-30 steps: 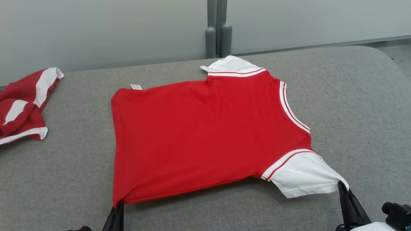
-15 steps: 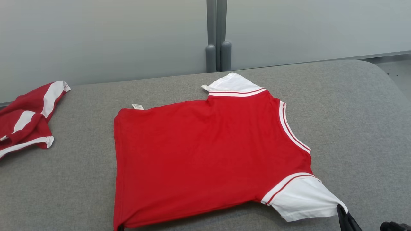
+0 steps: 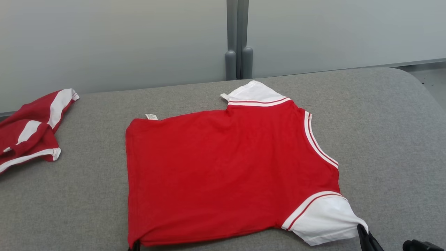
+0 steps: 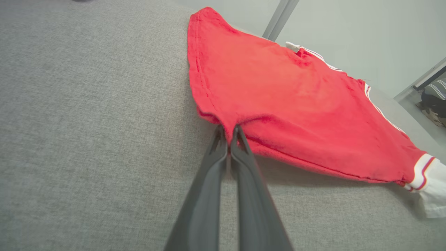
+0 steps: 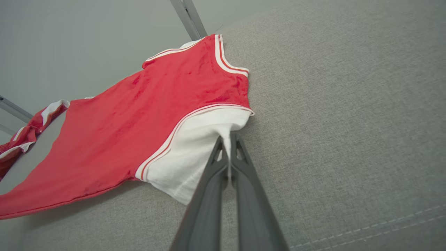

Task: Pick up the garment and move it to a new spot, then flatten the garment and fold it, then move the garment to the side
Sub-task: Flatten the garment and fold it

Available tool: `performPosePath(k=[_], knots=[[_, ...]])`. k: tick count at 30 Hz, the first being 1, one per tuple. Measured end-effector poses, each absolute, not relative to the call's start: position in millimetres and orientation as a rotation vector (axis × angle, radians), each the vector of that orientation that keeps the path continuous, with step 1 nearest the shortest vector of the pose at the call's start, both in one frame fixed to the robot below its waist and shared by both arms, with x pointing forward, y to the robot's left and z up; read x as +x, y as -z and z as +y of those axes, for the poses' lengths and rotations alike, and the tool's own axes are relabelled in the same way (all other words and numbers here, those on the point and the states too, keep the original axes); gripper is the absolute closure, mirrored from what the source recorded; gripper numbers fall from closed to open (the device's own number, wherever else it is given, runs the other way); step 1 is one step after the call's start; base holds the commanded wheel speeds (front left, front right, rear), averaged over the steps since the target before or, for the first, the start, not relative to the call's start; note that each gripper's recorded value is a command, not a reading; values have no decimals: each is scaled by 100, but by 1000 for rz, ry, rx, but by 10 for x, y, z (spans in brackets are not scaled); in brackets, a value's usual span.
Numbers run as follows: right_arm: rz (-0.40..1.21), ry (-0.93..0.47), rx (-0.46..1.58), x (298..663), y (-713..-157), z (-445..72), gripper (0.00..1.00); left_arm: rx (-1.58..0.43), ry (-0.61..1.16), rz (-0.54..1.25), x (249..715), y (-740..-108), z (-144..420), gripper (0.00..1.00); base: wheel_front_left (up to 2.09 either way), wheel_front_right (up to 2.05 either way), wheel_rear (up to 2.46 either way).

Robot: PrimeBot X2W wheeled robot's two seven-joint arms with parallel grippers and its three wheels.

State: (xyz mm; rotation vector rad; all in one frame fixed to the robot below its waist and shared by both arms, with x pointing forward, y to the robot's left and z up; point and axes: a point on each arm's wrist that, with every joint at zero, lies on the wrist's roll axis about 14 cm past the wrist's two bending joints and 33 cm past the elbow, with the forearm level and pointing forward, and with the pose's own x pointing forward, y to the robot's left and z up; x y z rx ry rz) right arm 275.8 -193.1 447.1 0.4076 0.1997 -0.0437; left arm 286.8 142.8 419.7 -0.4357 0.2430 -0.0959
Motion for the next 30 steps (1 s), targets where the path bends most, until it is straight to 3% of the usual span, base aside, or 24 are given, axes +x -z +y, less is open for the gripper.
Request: performPosePath(k=[13,30], knots=[[146,19,404,2982,-4592,-1886,100,-542,113,253,2983,-4258,1290,100,0,0,0],[49,-41,334,3745,-4902,-1834,100,-586,79,240,3540,-4357,1381,100,0,0,0]])
